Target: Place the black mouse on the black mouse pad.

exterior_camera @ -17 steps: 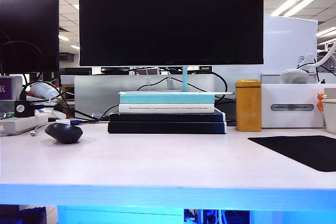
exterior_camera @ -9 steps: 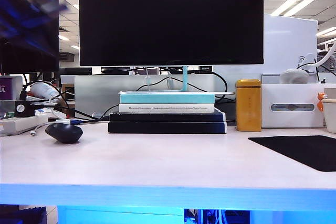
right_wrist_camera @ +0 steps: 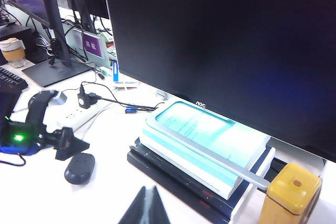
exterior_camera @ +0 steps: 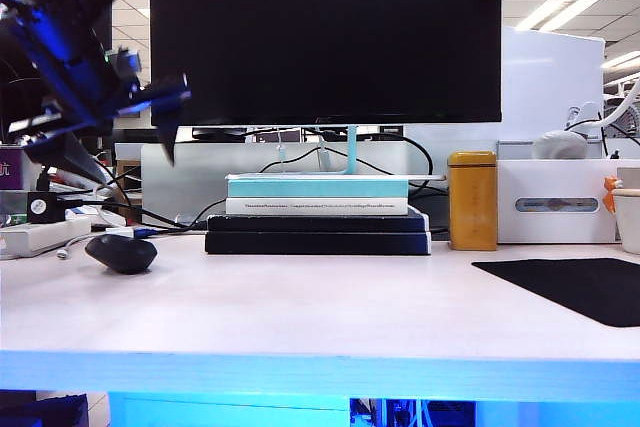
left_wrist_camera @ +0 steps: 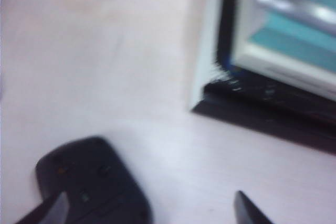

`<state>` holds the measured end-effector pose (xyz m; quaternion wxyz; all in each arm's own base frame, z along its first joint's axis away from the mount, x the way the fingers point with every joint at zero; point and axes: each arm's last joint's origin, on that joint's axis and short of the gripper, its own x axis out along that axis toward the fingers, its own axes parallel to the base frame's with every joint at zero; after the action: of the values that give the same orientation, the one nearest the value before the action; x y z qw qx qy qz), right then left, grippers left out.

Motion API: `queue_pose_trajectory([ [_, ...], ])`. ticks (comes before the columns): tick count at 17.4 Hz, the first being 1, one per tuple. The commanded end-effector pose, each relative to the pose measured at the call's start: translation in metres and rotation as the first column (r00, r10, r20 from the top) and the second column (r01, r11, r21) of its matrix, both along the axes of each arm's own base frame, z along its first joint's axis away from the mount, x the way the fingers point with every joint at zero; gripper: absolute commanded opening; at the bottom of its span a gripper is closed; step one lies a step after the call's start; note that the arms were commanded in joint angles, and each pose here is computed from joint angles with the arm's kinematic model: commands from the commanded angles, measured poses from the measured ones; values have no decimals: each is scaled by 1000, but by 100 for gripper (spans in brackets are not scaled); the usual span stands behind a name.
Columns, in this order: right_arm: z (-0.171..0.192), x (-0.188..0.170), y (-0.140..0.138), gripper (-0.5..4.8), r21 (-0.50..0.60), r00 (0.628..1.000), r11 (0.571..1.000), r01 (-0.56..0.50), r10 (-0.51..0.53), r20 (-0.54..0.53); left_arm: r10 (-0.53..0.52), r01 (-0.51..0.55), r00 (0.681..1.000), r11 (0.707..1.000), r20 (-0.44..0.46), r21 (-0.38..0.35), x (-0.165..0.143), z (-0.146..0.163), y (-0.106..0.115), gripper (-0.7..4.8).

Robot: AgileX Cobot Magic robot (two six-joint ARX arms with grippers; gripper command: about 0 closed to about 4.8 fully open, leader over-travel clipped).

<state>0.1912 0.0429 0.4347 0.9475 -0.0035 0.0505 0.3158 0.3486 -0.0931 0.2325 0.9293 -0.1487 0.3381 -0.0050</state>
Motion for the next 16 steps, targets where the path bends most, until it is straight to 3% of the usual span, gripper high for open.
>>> queue_pose_trajectory([
  [1, 3, -3, 3, -1, -1, 1000, 1000, -21, 21, 15, 65, -65, 997, 998, -29, -16, 4, -9, -1, 479],
  [9, 3, -5, 11, -1, -1, 998, 998, -62, 62, 14, 119, -116, 988, 993, -95, 32, 14, -42, -5, 479],
  [16, 3, -5, 11, -2, -1, 998, 998, -62, 62, 15, 163, -156, 983, 985, -88, 74, 21, -57, -5, 479],
])
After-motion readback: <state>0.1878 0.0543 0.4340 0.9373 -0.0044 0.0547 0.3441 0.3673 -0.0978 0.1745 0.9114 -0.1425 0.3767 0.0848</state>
